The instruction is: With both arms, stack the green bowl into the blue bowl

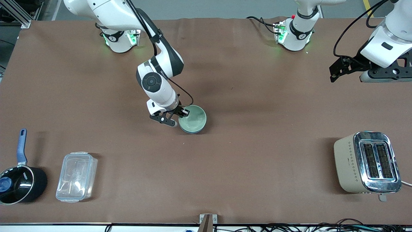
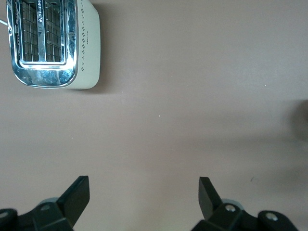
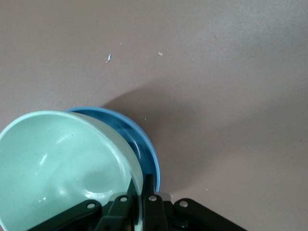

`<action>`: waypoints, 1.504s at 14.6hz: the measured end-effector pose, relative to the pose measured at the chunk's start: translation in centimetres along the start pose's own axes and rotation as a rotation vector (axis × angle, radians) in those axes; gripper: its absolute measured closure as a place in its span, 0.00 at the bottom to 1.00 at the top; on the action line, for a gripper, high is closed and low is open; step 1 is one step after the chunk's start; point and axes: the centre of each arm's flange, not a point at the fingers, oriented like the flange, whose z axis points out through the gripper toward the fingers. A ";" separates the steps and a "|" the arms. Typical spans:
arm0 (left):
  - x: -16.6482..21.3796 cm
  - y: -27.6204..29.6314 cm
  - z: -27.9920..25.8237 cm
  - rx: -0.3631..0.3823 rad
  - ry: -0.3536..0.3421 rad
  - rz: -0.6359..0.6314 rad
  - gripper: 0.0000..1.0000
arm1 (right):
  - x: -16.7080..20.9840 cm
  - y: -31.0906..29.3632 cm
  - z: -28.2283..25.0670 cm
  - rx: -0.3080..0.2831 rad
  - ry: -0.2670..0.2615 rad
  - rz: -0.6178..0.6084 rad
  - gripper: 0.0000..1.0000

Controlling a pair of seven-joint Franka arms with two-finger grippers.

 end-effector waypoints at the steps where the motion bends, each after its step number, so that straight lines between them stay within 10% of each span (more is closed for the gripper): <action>1: 0.0 0.0 0.0 0.000 0.000 0.000 0.00 | 0.1 0.1 0.1 0.000 0.002 0.002 0.95; 4: 0.0 0.0 -0.1 0.000 0.002 0.000 0.00 | 0.2 0.1 0.2 0.000 0.003 0.003 0.93; 10: 0.1 0.0 -0.2 -0.002 0.012 0.001 0.00 | 0.7 0.1 -0.7 -0.028 -0.022 0.010 0.37; 14: 0.1 0.0 -0.3 -0.003 0.018 0.001 0.00 | 4.7 0.6 -10.3 -0.090 -0.063 0.046 0.00; 22: 0.2 0.0 -0.6 -0.001 0.026 0.003 0.00 | 10.8 13.3 -32.8 -0.135 0.118 -0.001 0.00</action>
